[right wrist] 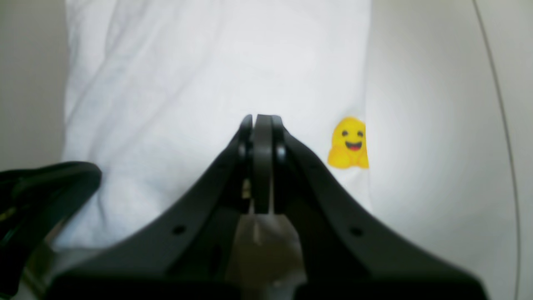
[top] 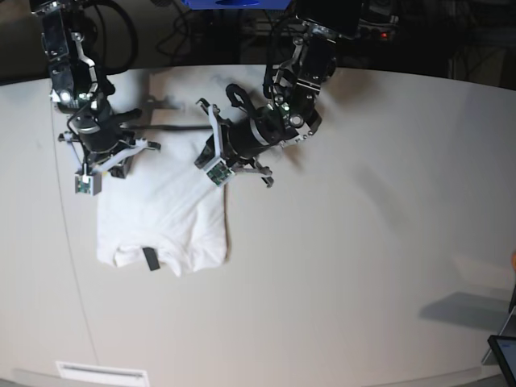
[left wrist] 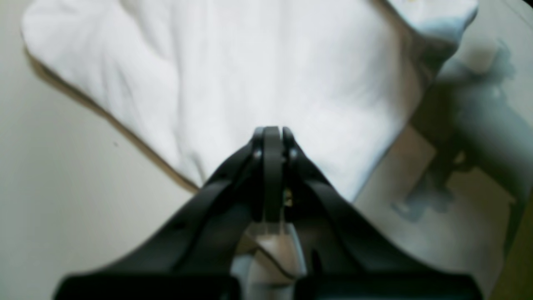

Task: Fold the T-shirt properly

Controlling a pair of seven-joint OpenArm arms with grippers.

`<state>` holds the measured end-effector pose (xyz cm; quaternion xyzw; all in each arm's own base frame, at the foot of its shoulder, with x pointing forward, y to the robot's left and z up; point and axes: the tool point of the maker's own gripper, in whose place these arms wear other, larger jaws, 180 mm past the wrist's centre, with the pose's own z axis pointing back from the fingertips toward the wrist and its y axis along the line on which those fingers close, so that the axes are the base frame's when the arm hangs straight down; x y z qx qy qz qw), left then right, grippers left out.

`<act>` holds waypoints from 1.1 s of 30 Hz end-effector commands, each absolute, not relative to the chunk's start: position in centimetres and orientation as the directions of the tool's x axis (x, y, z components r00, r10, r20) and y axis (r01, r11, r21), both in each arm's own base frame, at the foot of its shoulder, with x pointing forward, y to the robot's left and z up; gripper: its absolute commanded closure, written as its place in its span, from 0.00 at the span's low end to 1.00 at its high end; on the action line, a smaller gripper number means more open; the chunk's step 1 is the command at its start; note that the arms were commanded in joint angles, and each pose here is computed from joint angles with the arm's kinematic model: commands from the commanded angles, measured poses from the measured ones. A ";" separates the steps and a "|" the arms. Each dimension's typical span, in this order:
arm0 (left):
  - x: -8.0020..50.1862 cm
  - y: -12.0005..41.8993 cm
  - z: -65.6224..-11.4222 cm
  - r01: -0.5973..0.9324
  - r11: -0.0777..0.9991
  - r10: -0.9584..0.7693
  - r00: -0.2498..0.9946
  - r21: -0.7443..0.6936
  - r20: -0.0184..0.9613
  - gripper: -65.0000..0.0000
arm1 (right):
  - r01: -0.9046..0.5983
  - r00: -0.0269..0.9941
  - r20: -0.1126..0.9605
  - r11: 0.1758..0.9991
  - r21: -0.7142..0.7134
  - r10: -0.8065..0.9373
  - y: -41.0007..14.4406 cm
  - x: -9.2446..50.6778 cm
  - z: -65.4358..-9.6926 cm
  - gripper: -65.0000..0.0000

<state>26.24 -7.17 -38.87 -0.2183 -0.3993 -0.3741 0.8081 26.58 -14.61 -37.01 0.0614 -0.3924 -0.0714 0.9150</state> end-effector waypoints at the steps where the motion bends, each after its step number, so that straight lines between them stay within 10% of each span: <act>1: 26.9 -7.8 -37.7 0.781 0.622 -0.398 0.376 -0.055 0.837 1.00 | 0.080 0.654 0.736 0.983 0.163 -0.175 -14.9 27.0 -36.2 1.00; 21: 23.4 -2.9 -44.0 0.775 0.628 -0.511 0.481 -0.074 0.712 1.00 | 0.156 0.720 0.666 0.981 0.119 -0.195 -16.6 22.5 -42.0 1.00; 33: 25.1 -3.9 -40.0 0.776 0.631 -0.469 0.399 -0.018 0.788 1.00 | 0.065 0.602 0.782 0.986 0.157 -0.164 -14.8 25.4 -35.8 1.00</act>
